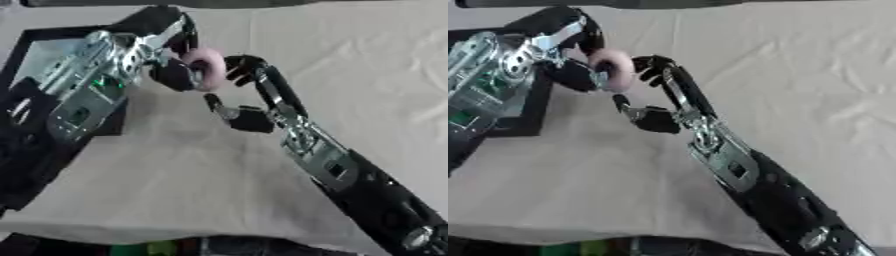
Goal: Pick up the objects with one hand, pass them to the other hand, and then place them into the box on the other side of the table.
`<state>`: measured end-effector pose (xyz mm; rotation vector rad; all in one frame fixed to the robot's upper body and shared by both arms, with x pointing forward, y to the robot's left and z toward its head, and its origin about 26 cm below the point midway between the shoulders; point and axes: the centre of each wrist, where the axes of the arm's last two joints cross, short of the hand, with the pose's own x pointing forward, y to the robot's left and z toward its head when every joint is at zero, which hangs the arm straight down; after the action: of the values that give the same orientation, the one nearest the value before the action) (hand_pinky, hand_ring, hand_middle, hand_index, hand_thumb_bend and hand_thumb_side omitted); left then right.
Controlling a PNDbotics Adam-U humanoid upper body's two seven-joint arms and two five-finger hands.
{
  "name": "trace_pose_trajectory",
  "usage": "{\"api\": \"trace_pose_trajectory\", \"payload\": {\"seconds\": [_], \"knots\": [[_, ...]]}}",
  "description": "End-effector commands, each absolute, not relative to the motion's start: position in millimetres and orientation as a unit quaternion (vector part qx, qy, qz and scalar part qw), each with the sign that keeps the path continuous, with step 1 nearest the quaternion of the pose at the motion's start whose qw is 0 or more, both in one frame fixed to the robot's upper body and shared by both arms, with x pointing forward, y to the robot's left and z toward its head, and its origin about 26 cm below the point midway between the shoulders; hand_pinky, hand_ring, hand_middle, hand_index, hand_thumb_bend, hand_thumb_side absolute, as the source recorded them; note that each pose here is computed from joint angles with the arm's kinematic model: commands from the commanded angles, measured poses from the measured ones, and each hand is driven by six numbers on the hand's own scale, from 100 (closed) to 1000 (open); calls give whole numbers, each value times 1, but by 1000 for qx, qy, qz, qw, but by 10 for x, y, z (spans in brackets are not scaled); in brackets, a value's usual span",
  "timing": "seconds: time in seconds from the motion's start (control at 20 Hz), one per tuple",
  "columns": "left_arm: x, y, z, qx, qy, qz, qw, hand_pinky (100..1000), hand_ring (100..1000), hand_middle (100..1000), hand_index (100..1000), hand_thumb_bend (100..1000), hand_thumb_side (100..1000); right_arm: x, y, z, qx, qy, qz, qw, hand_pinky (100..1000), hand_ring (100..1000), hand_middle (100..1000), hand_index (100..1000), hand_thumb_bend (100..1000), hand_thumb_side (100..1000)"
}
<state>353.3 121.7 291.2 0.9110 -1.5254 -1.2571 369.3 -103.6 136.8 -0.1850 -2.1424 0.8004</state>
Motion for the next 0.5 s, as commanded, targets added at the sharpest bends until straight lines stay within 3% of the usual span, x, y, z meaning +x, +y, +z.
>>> {"api": "trace_pose_trajectory", "payload": {"seconds": [0.05,0.5], "knots": [[3551,1507,3148,412,-636,-449,473,734,649,468,434,100,156,3697,-1072,1484,-75,-855,312,407,658,688,675,782,330,229],[3864,2111,3121,482,-605,-363,519,734,652,498,435,100,151,3680,-1110,1542,-71,-859,301,408,651,669,652,762,339,178]]}}
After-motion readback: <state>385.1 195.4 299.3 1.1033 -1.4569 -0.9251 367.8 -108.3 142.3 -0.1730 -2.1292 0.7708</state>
